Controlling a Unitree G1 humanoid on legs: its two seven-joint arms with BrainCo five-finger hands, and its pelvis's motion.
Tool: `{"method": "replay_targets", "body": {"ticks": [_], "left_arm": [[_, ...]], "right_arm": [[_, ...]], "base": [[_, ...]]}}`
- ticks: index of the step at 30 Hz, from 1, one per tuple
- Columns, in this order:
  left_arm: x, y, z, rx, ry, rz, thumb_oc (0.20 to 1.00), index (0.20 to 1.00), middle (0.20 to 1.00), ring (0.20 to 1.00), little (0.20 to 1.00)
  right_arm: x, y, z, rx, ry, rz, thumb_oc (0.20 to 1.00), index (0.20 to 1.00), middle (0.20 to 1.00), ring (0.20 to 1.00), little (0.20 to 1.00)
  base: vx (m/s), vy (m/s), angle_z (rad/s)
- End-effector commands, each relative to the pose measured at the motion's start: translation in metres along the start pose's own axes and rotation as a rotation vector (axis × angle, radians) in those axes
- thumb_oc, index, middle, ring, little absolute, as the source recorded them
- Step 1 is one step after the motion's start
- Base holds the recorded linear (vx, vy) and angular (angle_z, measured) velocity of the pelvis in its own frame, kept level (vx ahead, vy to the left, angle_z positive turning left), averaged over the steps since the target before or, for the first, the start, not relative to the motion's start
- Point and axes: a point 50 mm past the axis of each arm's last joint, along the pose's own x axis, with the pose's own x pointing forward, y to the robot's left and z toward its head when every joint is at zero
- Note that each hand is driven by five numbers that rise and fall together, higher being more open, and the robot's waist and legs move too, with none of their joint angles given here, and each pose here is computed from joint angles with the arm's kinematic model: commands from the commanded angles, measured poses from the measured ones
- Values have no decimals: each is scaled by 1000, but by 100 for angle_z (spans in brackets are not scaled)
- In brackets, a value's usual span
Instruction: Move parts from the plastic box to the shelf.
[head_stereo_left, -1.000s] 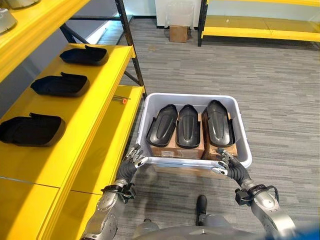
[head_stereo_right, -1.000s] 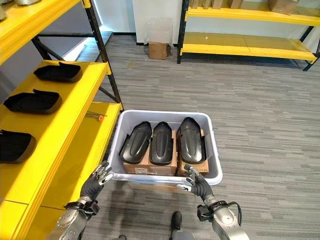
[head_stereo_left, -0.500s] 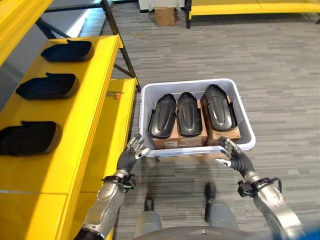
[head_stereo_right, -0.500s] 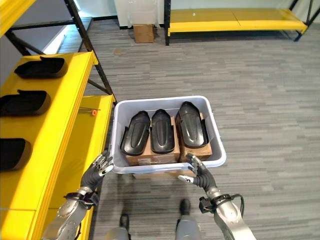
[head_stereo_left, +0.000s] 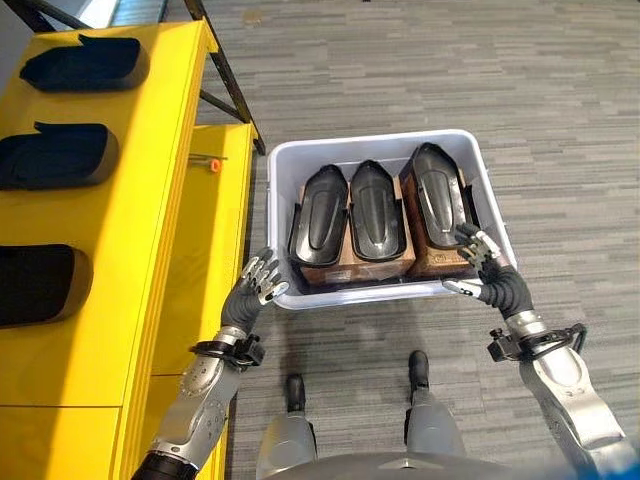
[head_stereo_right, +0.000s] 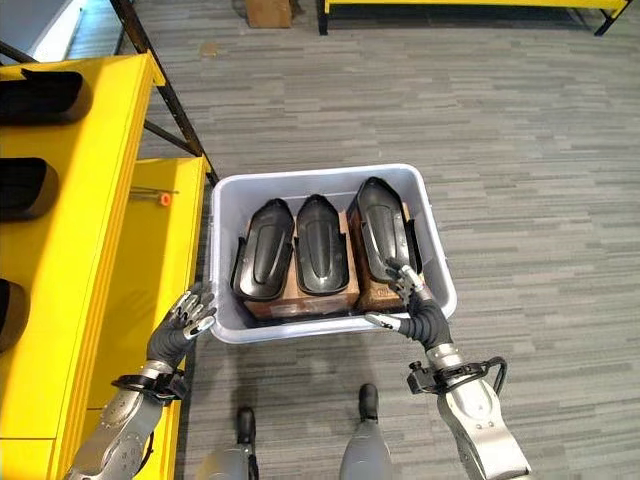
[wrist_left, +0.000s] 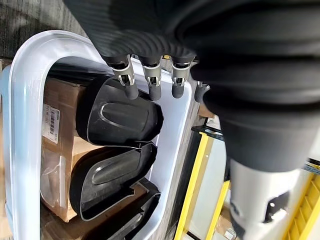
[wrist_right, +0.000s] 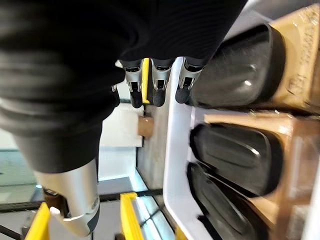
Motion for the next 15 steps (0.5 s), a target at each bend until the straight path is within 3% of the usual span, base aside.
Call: {"method": "replay_targets", "body": {"ticks": [1, 6, 15], "left_arm": [[9, -5, 37, -1, -196, -30, 1000, 1000, 1000, 1000, 1000], [25, -26, 63, -29, -318, -101, 1000, 1000, 1000, 1000, 1000], [38, -48, 73, -49, -368, -166, 1000, 1000, 1000, 1000, 1000]], "right_arm": [[16, -11, 29, -136, -177, -22, 1000, 1000, 1000, 1000, 1000], [51, -24, 42, -249, -254, -147, 1000, 1000, 1000, 1000, 1000], [89, -25, 54, -296, -299, -237, 1000, 1000, 1000, 1000, 1000]], "base": [[-84, -19, -13], [-102, -12, -2], [-74, -12, 1]]}}
